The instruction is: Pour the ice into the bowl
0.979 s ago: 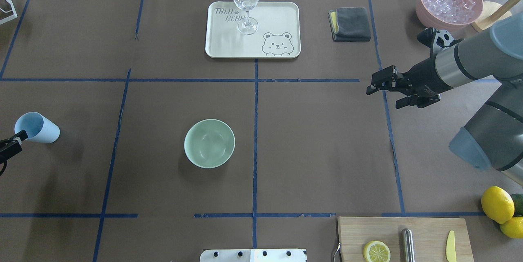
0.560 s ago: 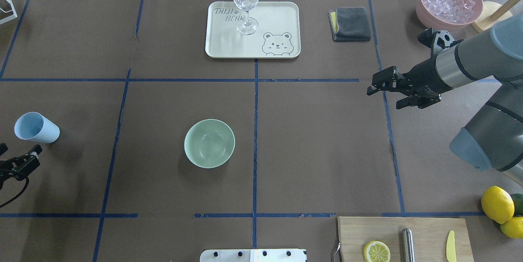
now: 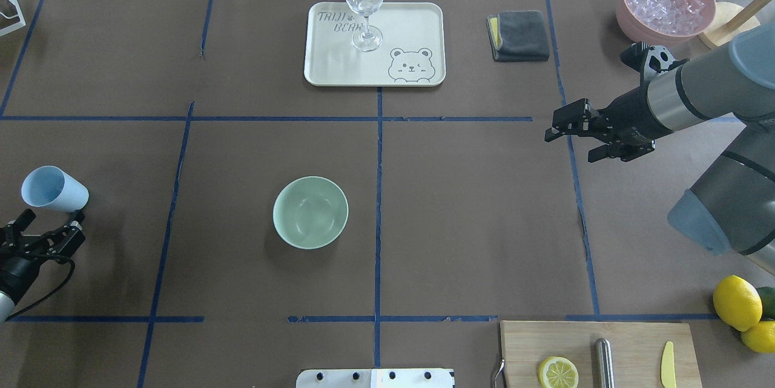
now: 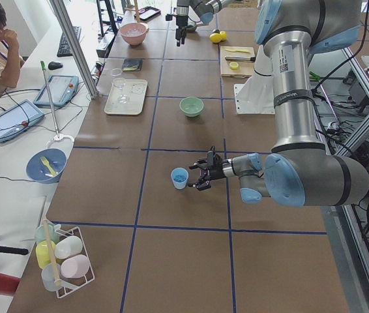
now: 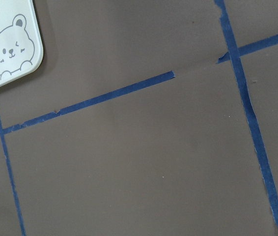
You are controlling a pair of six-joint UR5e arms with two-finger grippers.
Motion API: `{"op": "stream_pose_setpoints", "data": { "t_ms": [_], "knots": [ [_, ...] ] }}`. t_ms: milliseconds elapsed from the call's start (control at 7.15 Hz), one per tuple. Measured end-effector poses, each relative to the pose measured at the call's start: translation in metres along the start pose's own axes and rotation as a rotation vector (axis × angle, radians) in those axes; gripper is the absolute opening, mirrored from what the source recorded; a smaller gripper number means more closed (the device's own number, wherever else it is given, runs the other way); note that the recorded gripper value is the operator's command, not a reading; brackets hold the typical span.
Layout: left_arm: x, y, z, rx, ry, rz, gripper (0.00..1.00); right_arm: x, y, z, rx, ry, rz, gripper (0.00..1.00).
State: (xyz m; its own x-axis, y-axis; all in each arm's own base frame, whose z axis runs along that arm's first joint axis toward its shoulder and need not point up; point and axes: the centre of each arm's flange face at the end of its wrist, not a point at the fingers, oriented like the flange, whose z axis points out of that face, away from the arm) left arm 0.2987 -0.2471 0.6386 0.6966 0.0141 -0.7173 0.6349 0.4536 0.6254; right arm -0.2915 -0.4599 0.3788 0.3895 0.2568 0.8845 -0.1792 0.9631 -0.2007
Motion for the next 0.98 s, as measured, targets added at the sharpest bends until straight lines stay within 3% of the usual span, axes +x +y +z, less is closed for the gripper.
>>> {"op": "stream_pose_setpoints", "data": {
  "t_ms": [979],
  "knots": [
    [-0.01,0.004,0.039,0.062,-0.073,0.016,0.99,-0.006,0.001,-0.001,0.0,-0.008,-0.008,1.0]
  ]
}}
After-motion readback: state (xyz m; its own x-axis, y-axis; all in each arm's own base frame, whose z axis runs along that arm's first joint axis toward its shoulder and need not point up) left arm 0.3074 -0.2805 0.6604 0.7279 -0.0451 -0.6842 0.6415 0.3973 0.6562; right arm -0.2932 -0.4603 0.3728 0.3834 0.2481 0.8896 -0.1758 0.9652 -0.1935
